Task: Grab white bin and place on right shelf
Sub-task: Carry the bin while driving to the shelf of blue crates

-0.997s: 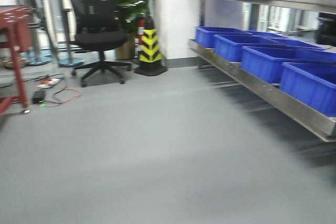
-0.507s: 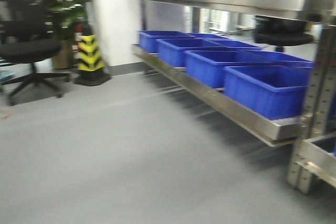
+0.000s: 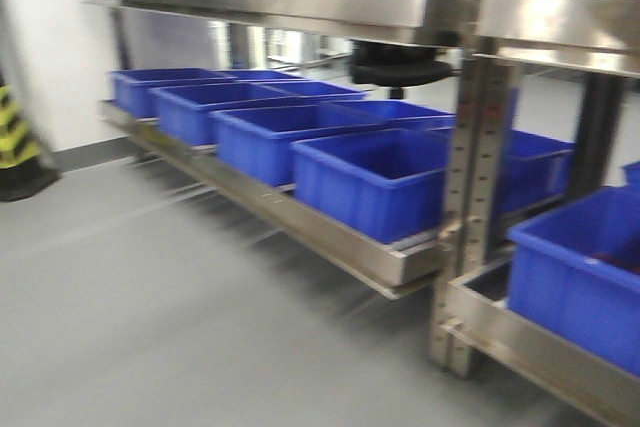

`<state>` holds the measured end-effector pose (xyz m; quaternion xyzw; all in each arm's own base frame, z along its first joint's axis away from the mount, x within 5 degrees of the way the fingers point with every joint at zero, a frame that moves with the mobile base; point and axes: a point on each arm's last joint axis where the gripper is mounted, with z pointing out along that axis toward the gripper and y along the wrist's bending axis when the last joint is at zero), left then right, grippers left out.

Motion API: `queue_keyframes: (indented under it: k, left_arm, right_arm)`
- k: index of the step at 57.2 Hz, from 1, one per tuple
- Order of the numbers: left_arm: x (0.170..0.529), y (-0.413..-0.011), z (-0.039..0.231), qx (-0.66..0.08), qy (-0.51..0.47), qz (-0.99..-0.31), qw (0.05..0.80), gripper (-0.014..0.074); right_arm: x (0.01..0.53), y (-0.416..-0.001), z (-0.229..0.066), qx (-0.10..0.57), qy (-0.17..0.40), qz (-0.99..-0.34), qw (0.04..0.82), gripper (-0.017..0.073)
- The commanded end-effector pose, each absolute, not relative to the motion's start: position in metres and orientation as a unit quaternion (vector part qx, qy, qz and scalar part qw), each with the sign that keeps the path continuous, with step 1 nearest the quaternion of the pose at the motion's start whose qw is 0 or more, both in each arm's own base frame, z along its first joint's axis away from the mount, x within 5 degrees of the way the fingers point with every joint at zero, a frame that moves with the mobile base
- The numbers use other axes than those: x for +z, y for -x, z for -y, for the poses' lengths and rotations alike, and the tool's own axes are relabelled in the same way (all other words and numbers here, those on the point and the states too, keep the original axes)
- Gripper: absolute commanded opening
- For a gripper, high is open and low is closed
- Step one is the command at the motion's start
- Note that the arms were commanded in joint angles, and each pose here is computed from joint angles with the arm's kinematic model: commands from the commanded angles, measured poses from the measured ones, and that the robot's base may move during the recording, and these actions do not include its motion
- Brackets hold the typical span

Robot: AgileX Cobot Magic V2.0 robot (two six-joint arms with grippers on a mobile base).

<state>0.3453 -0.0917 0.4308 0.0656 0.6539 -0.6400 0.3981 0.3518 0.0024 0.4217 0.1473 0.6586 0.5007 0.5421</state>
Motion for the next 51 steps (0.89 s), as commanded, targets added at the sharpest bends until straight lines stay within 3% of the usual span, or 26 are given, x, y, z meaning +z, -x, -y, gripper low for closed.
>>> queue_keyframes:
  k: [1, 51]
  left_arm:
    - [0.4732, -0.3137, 0.1006, -0.707, -0.119, -0.569, 0.402, -0.0117]
    - [0.4732, -0.3137, 0.1006, -0.707, -0.119, -0.569, 0.402, -0.0117]
  right_arm:
    - [0.4562, -0.3317, -0.0154, 0.563, -0.110, -0.608, 0.549, 0.0059]
    - [0.4560, -0.3322, -0.0148, 0.561, -0.113, -0.608, 0.550, 0.0059]
